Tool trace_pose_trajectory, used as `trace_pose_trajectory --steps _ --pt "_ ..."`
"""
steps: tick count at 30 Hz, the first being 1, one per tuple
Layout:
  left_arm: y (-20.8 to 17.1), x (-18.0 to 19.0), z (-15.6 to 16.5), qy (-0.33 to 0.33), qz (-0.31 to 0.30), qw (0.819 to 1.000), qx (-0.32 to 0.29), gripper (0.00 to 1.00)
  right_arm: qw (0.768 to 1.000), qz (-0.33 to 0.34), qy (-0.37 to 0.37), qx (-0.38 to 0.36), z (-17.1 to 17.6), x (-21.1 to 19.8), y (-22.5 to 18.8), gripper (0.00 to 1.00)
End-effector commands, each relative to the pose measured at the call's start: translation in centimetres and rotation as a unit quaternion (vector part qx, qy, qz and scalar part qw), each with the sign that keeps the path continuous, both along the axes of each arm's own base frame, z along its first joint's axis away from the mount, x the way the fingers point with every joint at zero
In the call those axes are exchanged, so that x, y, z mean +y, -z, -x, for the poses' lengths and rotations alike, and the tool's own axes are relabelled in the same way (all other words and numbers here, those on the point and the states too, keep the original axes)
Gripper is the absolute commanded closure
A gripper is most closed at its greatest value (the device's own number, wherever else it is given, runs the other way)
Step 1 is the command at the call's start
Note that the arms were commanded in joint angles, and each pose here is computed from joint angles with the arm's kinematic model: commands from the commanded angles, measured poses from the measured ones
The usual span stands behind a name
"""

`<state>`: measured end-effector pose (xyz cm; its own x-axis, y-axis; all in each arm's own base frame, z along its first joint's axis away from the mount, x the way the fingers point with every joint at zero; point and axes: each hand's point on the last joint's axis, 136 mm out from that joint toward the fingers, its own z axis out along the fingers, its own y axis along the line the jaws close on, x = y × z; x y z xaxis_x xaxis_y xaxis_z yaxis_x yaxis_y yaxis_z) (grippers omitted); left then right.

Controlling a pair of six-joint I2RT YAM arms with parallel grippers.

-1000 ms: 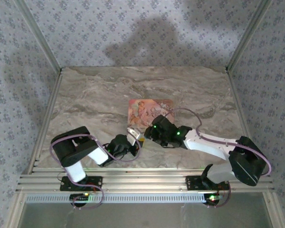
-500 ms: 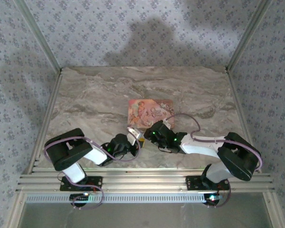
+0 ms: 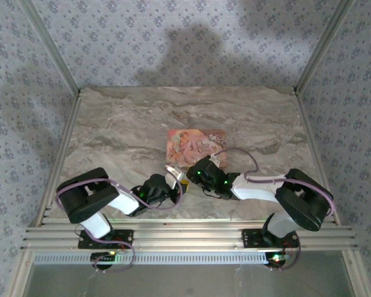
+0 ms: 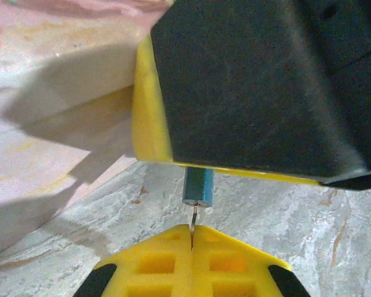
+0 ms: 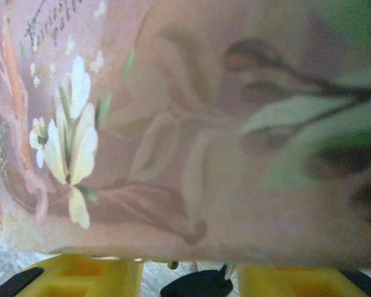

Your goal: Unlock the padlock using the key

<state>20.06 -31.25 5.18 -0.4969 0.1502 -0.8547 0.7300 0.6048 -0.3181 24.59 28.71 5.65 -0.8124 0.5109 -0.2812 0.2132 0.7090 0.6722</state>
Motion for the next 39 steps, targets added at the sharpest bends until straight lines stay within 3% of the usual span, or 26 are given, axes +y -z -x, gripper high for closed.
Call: trace_pose_trajectory --steps 1,7,15,18,23,26,33,36,39 --pt "-1.3 -0.7 0.3 0.018 0.011 1.000 -0.011 1.00 0.999 0.008 0.012 0.037 0.7 -0.6 1.6 0.77" --pt "-1.3 -1.1 0.1 0.039 -0.045 0.996 -0.060 1.00 0.997 0.022 0.008 0.067 1.5 -0.7 1.6 0.94" --pt "-0.4 -2.6 1.2 0.068 -0.170 0.970 -0.158 1.00 0.991 0.044 -0.024 0.122 2.5 -0.4 1.3 0.97" --pt "-0.4 -2.6 1.0 0.054 -0.198 0.961 -0.188 1.00 0.989 0.043 -0.034 0.136 2.8 0.0 1.3 0.90" --pt "-0.3 -2.8 1.1 0.044 -0.181 0.967 -0.174 1.00 0.989 0.035 -0.038 0.136 2.8 0.4 1.1 0.48" --pt "-0.2 -2.7 1.0 0.030 -0.167 0.972 -0.160 1.00 0.991 0.034 -0.035 0.127 2.7 0.4 0.5 0.39" --pt "-0.4 -2.5 0.7 0.018 -0.172 0.972 -0.159 1.00 0.992 0.046 -0.029 0.113 2.8 -0.6 -0.4 0.35" --pt "-0.6 -2.5 0.7 0.019 -0.173 0.971 -0.162 1.00 0.993 0.049 -0.026 0.107 2.9 -1.0 -0.6 0.40" --pt "-0.6 -2.5 0.8 0.021 -0.172 0.972 -0.160 1.00 0.994 0.048 -0.022 0.100 2.8 -1.3 -0.9 0.52"
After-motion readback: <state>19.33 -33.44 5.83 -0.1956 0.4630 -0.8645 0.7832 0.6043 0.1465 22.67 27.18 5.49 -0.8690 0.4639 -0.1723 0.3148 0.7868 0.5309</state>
